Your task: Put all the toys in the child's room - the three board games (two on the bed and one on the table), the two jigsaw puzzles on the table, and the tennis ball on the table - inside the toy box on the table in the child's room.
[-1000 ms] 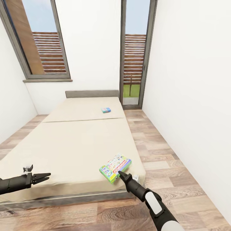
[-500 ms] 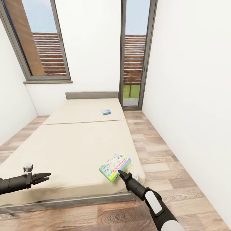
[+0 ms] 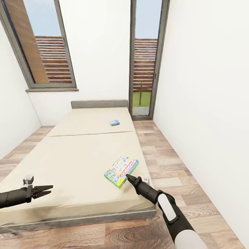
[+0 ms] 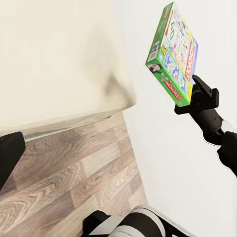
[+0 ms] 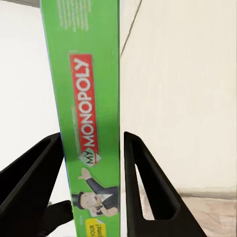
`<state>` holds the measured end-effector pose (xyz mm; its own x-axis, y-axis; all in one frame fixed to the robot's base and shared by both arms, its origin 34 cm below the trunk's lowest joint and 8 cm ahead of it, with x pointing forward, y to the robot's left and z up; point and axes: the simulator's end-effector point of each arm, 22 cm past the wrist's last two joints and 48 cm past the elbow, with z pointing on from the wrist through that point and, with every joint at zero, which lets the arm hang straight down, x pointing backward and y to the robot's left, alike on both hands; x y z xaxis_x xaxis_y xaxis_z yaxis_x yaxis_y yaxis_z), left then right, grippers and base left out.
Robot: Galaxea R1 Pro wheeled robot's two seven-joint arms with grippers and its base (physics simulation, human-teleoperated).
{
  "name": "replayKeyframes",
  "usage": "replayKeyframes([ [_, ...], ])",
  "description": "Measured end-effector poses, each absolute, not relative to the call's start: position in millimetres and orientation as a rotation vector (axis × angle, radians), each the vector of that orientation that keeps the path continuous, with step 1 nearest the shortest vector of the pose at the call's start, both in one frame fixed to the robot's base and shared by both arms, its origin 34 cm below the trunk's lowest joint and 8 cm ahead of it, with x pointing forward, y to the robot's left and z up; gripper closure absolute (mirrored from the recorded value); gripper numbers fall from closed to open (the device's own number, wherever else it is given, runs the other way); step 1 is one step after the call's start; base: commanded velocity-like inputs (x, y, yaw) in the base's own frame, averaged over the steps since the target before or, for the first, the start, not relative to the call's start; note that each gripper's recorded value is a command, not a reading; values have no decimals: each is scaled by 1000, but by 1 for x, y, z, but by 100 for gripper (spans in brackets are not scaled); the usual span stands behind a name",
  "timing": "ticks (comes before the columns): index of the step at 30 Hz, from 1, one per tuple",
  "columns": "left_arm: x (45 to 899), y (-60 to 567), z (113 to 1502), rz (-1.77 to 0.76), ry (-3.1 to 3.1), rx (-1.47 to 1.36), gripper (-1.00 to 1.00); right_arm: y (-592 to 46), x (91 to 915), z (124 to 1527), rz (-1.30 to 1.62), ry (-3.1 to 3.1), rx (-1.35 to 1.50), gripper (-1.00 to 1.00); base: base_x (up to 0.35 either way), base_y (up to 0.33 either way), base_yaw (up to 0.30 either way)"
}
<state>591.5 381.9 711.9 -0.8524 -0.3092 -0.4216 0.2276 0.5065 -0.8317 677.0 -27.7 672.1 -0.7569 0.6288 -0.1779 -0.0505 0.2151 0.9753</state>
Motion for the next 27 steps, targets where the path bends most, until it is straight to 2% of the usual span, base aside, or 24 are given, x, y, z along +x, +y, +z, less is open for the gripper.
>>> replayKeyframes([
  [9, 593, 398, 735, -1304, 2240, -86, -100, -27, 676, 698, 1573, 1953, 420, 100, 0, 0, 0],
  [27, 597, 408, 772, -1287, 2249, -100, -100, -27, 680, 736, 1579, 1942, 407, 100, 0, 0, 0],
])
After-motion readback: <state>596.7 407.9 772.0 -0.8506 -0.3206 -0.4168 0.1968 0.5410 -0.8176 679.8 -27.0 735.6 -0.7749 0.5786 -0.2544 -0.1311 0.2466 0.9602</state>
